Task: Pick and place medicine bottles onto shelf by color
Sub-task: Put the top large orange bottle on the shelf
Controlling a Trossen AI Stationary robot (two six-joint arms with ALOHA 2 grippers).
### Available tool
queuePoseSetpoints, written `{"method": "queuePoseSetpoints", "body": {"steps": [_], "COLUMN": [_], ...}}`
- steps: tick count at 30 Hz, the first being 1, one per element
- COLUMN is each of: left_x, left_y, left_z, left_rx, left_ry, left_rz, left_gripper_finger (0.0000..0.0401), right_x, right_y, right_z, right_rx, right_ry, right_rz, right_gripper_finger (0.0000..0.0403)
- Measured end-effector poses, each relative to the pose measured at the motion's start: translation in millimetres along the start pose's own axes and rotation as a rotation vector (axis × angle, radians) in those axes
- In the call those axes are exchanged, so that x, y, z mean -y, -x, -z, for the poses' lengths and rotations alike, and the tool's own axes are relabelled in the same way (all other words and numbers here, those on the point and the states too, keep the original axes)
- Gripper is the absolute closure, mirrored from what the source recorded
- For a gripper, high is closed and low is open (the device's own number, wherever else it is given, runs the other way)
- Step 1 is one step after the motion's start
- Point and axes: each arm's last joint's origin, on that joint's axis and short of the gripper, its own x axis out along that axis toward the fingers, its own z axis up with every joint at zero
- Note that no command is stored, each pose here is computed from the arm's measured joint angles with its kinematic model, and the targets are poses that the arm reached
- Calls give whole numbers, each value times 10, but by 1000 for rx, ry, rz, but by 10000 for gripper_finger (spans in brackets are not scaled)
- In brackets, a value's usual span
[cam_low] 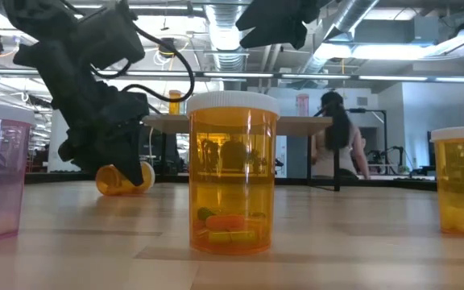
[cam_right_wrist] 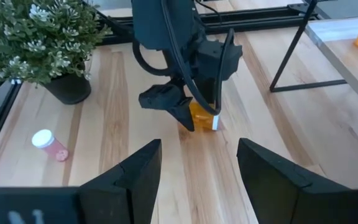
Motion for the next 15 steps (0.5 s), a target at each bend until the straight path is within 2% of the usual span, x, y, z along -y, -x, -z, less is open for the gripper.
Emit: {"method": "queuePoseSetpoints", "body": {"steps": [4, 8, 12, 15], "left_x": [-7, -14, 10, 55], "left_y": [-14, 10, 72, 165], "left_z": [6, 3, -23, -66], "left_rx": [-4, -9, -1, 56], "left_ry": [-4, -30, -73, -118], "left_rz": [-11, -5, 46, 98], "left_gripper_finger": [105, 148, 199, 234], "right_x": [-4, -5, -2, 3], "right_y": [1, 2, 11, 42], "right_z": [7, 13, 14, -3], "right_rx": [-6, -11, -16, -9], "right_ry": [0, 1, 11, 21], "right_rz": [0, 1, 1, 0], "right_gripper_finger": [172, 172, 172, 172]}}
